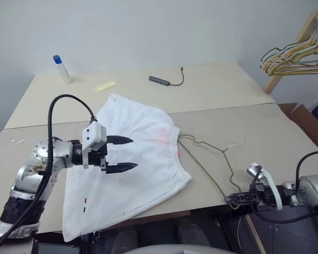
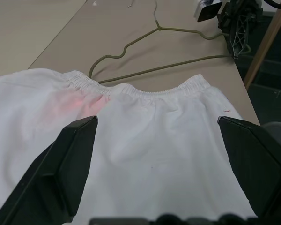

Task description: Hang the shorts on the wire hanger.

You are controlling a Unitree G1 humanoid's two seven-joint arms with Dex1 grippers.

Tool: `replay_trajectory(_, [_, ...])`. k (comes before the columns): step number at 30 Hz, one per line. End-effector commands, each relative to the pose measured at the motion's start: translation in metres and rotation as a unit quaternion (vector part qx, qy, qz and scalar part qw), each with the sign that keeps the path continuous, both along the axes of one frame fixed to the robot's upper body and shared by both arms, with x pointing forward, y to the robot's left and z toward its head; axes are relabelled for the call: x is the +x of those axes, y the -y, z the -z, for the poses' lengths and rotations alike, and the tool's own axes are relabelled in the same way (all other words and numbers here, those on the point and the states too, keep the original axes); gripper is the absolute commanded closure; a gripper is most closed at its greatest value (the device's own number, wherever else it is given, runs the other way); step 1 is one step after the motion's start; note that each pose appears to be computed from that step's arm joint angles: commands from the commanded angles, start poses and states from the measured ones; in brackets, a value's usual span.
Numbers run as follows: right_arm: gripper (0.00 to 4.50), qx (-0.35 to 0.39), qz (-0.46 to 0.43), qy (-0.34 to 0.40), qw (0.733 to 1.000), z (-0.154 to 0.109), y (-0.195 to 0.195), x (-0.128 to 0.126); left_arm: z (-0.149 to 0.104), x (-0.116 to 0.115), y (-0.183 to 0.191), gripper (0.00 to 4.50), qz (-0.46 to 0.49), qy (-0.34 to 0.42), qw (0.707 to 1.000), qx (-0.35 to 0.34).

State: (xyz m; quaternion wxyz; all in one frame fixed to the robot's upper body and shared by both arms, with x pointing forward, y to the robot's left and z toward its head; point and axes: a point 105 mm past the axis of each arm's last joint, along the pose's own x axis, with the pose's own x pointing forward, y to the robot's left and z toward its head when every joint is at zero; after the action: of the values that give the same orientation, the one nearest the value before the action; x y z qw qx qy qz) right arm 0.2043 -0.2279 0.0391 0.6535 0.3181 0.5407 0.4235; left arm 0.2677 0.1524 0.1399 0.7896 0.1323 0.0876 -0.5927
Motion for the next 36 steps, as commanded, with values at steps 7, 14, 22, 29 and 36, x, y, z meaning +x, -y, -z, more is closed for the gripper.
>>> replay_trajectory(7, [4.5,0.035,-0.047,0.038,0.998,-0.019,-0.01,0.003,-0.01,-0.001,-0.002,0.03,-0.006,0.023,1.0,0.002])
replay_trajectory(14, [4.5,0.034,-0.056,0.031,0.997,-0.014,-0.018,0.018,-0.003,-0.003,0.0,0.03,-0.015,0.021,1.0,0.006])
replay_trajectory(22, [4.5,0.017,-0.086,0.03,0.996,-0.009,-0.024,0.033,0.0,-0.002,-0.002,0.03,-0.031,0.024,0.999,0.011])
replay_trajectory(29, [4.5,-0.008,-0.095,0.03,0.995,-0.003,-0.029,0.052,0.007,-0.003,0.003,0.03,-0.034,0.032,0.999,0.022])
replay_trajectory(36, [4.5,-0.001,-0.088,0.035,0.995,-0.015,-0.039,0.073,0.012,-0.006,0.006,0.03,-0.037,0.033,0.998,0.026])
